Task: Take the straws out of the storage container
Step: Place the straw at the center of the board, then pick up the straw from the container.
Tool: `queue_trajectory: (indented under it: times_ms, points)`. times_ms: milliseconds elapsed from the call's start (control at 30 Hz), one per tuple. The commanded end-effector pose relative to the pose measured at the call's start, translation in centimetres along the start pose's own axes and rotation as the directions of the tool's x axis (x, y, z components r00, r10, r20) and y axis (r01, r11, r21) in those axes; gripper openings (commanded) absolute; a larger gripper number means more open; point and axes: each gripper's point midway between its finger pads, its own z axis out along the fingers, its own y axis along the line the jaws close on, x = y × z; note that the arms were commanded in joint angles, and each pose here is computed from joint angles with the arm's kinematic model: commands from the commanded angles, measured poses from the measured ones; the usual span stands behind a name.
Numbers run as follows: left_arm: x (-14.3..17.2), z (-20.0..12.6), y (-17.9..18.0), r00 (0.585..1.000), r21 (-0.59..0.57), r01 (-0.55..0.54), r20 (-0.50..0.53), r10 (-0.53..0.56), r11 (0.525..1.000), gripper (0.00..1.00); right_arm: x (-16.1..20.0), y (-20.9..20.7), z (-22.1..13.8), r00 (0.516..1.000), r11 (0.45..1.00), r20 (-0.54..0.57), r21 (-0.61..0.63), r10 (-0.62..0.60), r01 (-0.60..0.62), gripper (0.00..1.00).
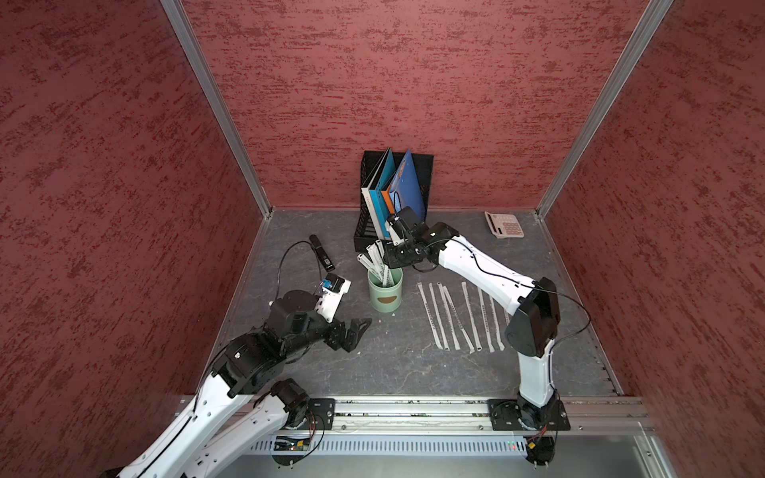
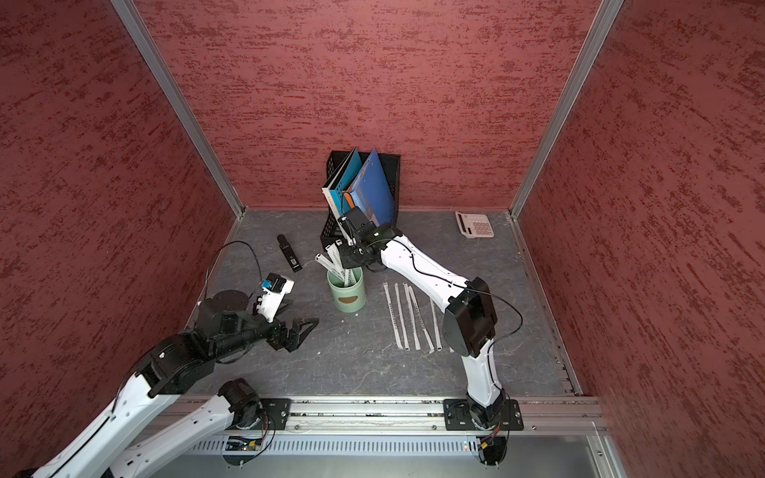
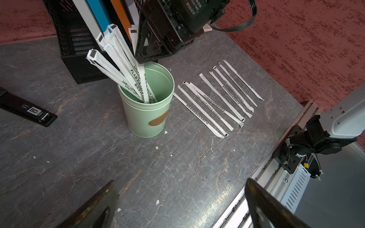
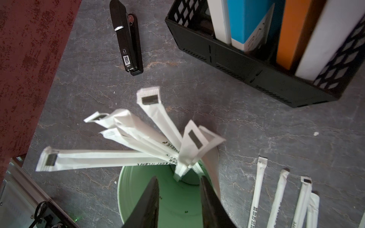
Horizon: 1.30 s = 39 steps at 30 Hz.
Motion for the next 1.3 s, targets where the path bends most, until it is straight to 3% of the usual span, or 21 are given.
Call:
queue_trajectory:
  times_ms: [0, 1267]
  points:
    - [0.0, -0.1, 0.1, 1.0, -0.004, 0.001, 0.0, -0.001, 1.0, 1.0, -0.9, 1.0, 0.0, 1.0, 1.0, 0.021, -0.027, 0.003, -0.002, 0.32]
    - [0.0, -0.2, 0.0, 1.0, 0.002, 0.001, 0.0, -0.001, 1.0, 1.0, 0.1, 1.5, 2.6, 0.998, 0.998, -0.055, -0.059, 0.002, -0.005, 0.11]
